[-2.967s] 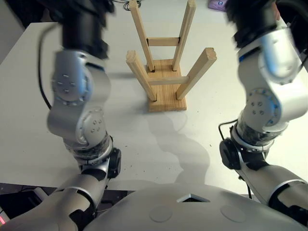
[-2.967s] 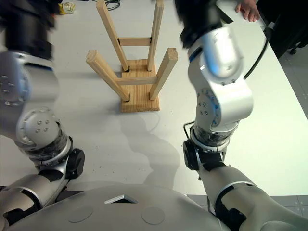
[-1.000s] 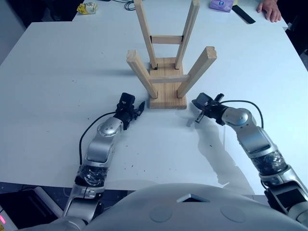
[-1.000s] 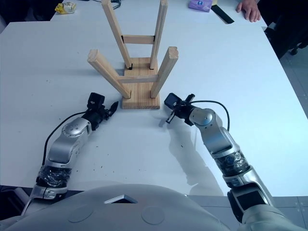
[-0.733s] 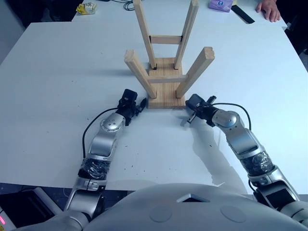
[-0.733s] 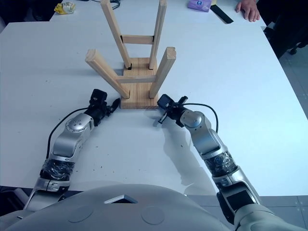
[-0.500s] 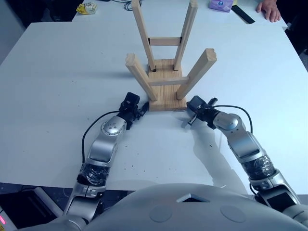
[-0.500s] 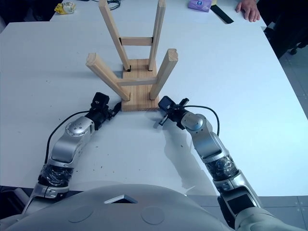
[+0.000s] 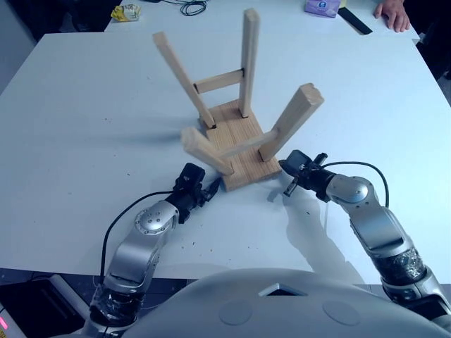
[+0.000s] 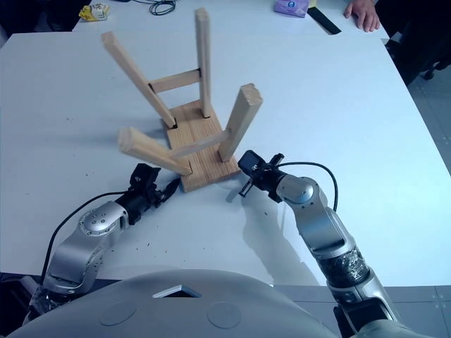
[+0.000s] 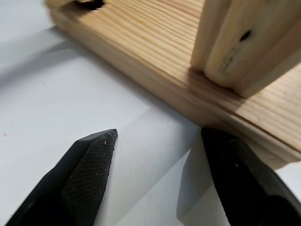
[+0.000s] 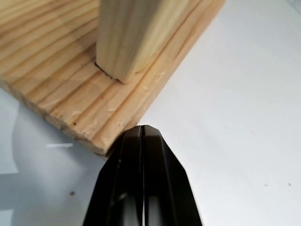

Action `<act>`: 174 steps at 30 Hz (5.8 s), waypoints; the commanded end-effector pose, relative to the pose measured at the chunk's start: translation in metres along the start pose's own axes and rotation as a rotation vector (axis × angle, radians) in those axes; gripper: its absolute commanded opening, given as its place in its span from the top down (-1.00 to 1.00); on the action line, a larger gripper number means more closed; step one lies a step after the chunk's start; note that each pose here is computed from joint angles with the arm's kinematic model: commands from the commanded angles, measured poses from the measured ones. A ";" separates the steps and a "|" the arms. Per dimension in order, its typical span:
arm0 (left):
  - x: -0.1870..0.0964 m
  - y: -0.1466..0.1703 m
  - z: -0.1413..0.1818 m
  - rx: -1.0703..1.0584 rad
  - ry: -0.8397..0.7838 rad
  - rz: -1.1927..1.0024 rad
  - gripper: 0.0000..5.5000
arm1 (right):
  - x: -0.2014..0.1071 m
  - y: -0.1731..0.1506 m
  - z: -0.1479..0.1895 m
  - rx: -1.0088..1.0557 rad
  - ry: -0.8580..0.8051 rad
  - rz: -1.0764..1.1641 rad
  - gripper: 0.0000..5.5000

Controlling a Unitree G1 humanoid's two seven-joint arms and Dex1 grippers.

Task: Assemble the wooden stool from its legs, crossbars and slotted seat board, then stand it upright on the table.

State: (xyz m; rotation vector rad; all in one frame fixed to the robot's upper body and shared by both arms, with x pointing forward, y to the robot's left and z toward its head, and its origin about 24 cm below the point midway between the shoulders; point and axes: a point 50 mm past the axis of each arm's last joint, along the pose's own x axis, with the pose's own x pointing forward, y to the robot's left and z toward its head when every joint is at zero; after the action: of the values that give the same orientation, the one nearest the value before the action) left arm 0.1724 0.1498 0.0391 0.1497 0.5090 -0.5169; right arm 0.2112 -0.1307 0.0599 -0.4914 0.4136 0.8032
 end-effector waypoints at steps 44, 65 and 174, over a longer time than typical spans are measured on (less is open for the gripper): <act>-0.035 -0.043 0.076 -0.280 -0.369 -0.377 -0.21 | -0.002 -0.076 0.023 0.013 -0.195 -0.045 1.00; -0.097 0.104 0.147 -0.006 -0.662 0.360 -0.21 | 0.045 -0.048 0.124 -0.038 -0.430 0.160 1.00; -0.038 0.081 0.045 -0.189 -0.453 0.080 -0.22 | -0.035 -0.094 0.117 0.096 -0.591 0.158 -0.12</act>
State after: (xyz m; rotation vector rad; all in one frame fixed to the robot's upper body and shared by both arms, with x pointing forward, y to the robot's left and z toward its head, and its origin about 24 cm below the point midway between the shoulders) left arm 0.2062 0.2241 0.0972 -0.1439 0.1263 -0.3847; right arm 0.2816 -0.1407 0.1991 -0.0870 -0.0671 1.0252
